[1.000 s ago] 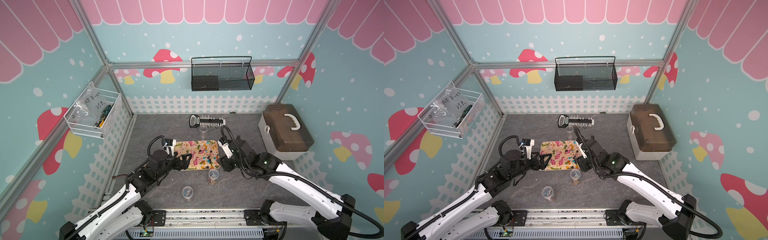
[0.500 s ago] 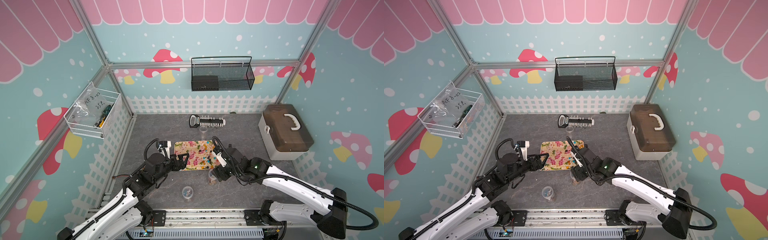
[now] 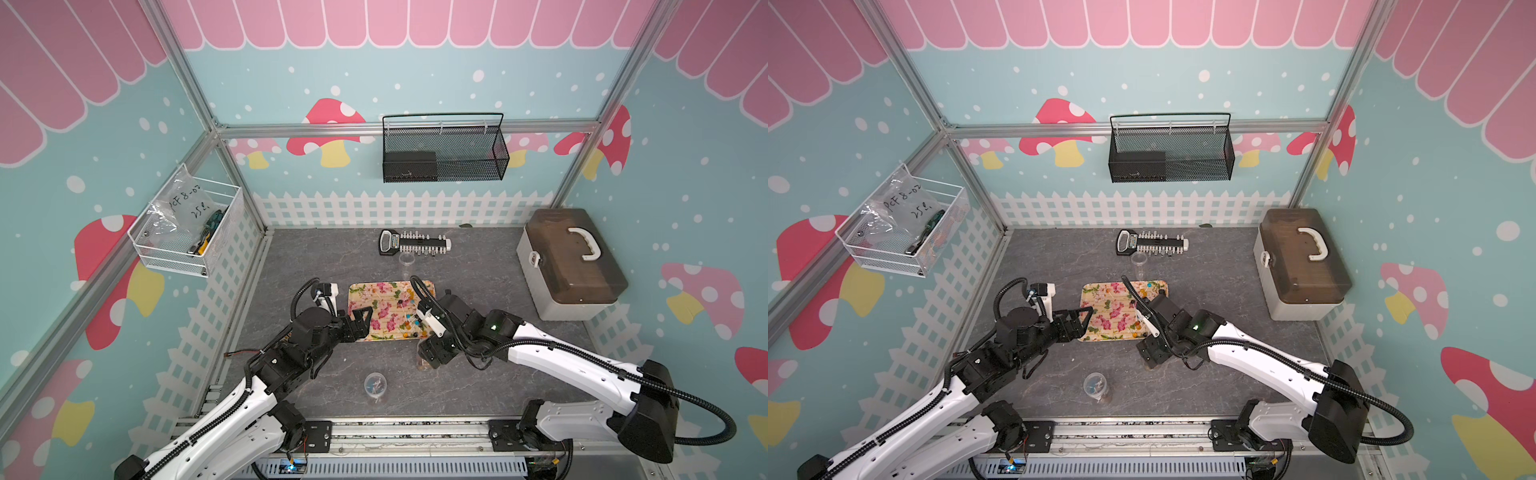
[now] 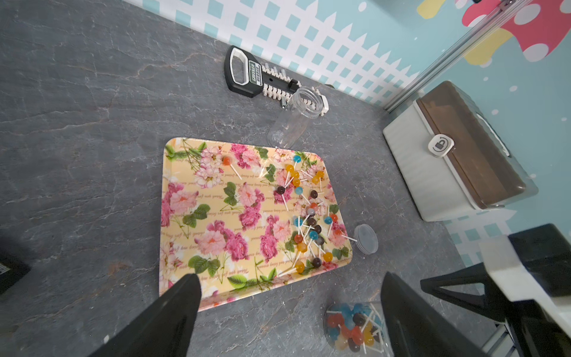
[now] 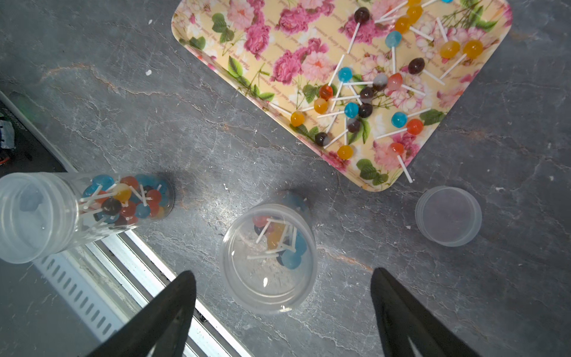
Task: Pour the candies out of the jar
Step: Pick up the jar from the center of the board.
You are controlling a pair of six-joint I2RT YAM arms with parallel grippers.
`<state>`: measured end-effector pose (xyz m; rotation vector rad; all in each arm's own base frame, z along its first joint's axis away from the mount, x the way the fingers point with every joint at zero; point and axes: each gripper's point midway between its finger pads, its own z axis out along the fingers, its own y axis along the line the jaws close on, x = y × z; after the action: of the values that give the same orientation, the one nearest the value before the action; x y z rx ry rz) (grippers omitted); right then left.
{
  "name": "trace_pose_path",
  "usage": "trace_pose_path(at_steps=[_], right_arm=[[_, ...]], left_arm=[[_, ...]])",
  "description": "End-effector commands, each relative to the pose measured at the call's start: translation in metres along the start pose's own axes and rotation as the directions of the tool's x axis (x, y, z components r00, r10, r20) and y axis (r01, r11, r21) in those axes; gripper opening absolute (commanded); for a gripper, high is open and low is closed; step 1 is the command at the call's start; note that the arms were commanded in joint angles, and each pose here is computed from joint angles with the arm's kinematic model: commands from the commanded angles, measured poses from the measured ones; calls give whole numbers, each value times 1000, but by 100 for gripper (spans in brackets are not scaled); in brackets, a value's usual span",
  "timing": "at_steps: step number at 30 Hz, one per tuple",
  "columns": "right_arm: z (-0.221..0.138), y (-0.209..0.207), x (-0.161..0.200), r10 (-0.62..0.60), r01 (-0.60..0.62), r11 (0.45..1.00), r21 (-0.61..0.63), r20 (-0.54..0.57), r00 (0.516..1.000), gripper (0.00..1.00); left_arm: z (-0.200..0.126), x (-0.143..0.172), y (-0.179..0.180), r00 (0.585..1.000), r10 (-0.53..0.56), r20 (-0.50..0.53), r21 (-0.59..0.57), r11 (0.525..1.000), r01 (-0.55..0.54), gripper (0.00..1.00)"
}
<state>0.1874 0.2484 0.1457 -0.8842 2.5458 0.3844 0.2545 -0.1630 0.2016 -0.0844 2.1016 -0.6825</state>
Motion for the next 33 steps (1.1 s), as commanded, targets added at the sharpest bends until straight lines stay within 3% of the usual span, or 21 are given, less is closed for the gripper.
trace_pose_path(at_steps=[1,6,13,18,29,33], right_arm=[[5,6,5,47,-47,999,-12,-13,999,87],[14,10,5,66,-66,998,-1,-38,997,87],[29,-4,18,103,-93,990,104,-85,991,84],[29,-3,12,92,-85,991,106,-64,994,75],[28,-8,14,64,-55,990,132,-65,996,43],[14,-2,2,42,-40,994,98,-16,999,37]], left_arm=[[5,-1,-5,999,34,-9,18,999,-34,95],[12,2,-10,1000,27,-5,58,998,-27,95],[9,2,-13,1000,22,-3,78,997,-21,95],[2,1,-12,1000,21,-3,71,997,-21,95],[0,-9,-16,999,48,19,64,997,-49,95],[2,-9,-24,996,94,7,98,991,-94,95]])
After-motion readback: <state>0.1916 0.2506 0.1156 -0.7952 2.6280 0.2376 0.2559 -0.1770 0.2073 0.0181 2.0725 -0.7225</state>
